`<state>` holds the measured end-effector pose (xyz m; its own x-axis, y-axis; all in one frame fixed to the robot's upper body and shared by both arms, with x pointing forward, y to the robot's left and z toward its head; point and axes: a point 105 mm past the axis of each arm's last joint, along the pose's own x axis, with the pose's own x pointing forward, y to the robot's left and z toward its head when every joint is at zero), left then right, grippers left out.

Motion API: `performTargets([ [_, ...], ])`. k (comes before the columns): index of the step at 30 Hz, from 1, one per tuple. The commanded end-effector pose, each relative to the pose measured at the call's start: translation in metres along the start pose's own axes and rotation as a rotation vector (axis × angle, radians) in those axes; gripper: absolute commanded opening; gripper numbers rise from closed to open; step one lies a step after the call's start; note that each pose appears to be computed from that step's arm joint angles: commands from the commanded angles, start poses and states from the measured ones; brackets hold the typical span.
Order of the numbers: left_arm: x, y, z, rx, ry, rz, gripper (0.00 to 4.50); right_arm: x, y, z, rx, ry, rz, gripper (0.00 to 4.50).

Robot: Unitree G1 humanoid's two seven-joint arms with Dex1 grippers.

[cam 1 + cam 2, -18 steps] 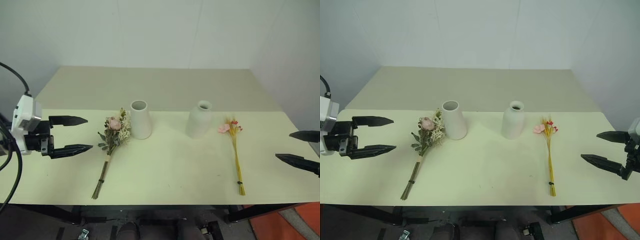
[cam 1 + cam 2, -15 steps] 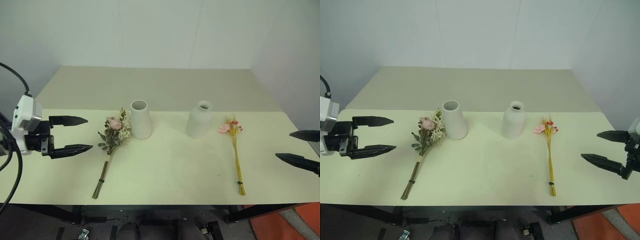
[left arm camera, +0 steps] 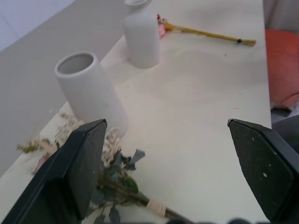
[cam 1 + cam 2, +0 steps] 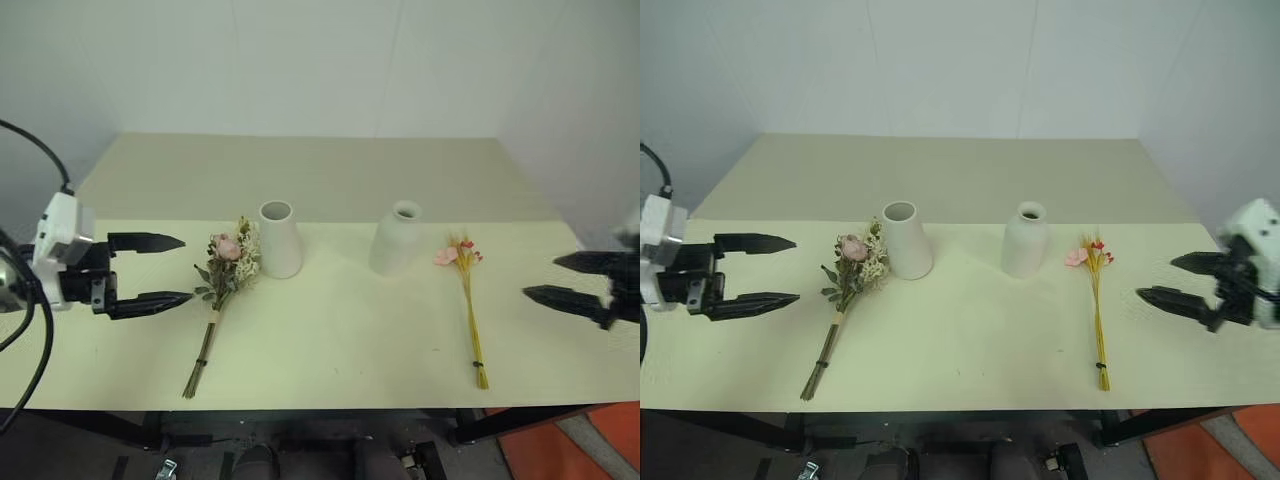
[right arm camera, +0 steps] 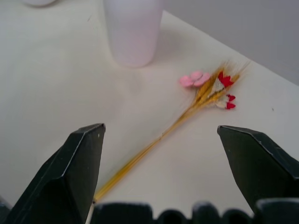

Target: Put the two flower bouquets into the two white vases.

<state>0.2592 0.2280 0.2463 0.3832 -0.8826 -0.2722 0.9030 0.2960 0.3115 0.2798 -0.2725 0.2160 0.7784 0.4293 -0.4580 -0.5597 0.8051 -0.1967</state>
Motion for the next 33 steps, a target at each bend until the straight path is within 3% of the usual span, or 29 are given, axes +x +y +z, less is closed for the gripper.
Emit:
performTargets([
  [1, 0.004, 0.001, 0.010, 0.059, 0.001, -0.050, 4.50, 0.021, -0.004, -0.004, 0.047, 0.054, -0.106, 4.46],
  [9, 0.016, 0.003, 0.007, 0.078, 0.007, -0.117, 4.50, 0.061, -0.002, -0.017, 0.174, 0.163, -0.246, 4.46],
  [23, 0.019, 0.000, 0.003, 0.075, 0.004, -0.109, 4.50, 0.082, -0.006, -0.046, 0.262, 0.230, -0.355, 4.46],
  [26, 0.018, -0.001, 0.003, 0.072, 0.006, -0.106, 4.50, 0.086, 0.000, -0.050, 0.310, 0.238, -0.317, 3.96],
  [33, 0.015, -0.004, 0.002, 0.064, 0.017, -0.101, 4.50, 0.088, -0.005, -0.059, 0.374, 0.289, -0.310, 1.55],
])
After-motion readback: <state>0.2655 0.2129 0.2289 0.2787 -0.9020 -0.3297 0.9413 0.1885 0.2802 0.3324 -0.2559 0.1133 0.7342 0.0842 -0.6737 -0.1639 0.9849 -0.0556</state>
